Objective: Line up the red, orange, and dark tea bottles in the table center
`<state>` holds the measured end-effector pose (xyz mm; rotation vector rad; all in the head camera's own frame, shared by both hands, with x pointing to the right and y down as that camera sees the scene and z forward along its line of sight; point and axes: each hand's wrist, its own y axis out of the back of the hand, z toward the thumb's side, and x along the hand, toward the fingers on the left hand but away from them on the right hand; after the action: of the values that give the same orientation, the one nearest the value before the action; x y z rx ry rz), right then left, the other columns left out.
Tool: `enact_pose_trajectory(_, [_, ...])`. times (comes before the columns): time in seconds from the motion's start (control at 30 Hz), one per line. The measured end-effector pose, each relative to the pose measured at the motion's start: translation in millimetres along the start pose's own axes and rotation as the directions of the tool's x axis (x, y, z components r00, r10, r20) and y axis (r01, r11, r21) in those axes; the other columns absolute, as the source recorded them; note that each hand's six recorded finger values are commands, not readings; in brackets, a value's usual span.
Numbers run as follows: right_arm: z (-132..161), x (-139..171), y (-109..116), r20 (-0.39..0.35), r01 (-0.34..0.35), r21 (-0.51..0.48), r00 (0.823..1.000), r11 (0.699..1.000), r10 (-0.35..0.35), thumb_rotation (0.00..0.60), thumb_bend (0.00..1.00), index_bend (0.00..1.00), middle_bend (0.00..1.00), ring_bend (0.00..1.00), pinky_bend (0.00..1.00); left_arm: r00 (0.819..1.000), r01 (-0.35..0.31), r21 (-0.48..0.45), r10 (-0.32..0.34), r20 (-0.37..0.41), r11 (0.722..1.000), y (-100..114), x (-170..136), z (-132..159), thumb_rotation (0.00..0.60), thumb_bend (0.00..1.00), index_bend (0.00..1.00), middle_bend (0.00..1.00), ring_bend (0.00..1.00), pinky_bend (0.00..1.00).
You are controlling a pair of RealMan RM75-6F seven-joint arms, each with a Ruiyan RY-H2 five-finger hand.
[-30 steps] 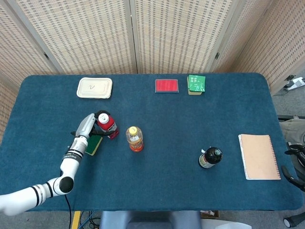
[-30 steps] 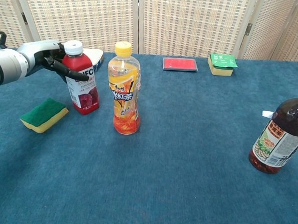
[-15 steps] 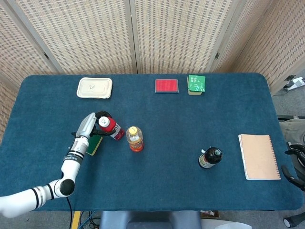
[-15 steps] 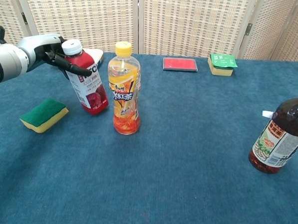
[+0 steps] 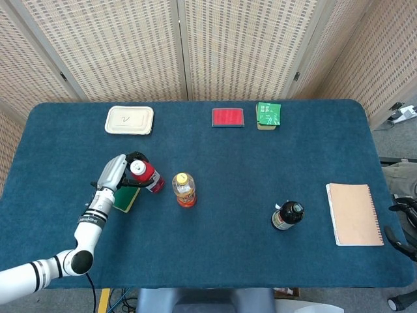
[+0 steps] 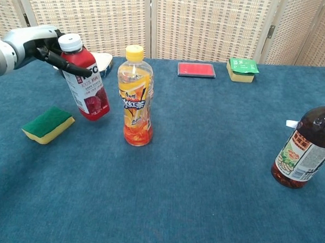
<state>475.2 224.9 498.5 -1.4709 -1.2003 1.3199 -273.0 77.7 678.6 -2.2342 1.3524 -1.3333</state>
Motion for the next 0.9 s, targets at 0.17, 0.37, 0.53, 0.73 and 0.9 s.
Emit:
enact_pose_trajectory(0.17, [0.7,-0.2,-1.1,-0.001,-0.003,0.004,1.0,1.0,0.003,0.6,0.27,0.42,0.31,0.29,0.45,1.0,0.0,0.071,-0.002,0.022,0.997,7.6,-10.9,2.9,0.6,0.09,0.46,0.41,0.44,0.45])
enact_pose_trajectory(0.37, [1.7,-0.5,-2.5,-0.001,-0.006,0.007,1.0,1.0,0.006,0.6,0.27,0.42,0.31,0.29,0.45,0.999,0.005,0.159,-0.012,0.045,0.987,6.9,-22.4,5.7,0.6,0.09,0.46,0.41,0.44,0.45])
enact_pose_trajectory(0.53, [1.5,-0.9,-2.7,0.0,-0.007,0.007,1.0,1.0,0.006,0.6,0.27,0.42,0.31,0.29,0.45,0.998,0.025,0.181,-0.034,0.048,0.983,4.2,-30.1,9.0,0.6,0.09,0.46,0.41,0.44,0.45])
enact_pose_trajectory(0.73, [1.5,-1.0,-2.6,-0.001,-0.007,0.006,1.0,1.0,0.007,0.6,0.27,0.42,0.31,0.29,0.45,0.998,0.038,0.183,-0.048,0.052,0.982,0.3,-34.4,14.2,0.6,0.09,0.46,0.41,0.44,0.45])
enact_pose_trajectory(0.9, [1.4,-0.6,-2.3,-0.001,-0.006,0.003,1.0,1.0,0.006,0.6,0.27,0.42,0.31,0.29,0.45,0.997,0.049,0.188,-0.06,0.053,0.981,-7.1,-33.1,17.2,0.6,0.09,0.46,0.41,0.44,0.45])
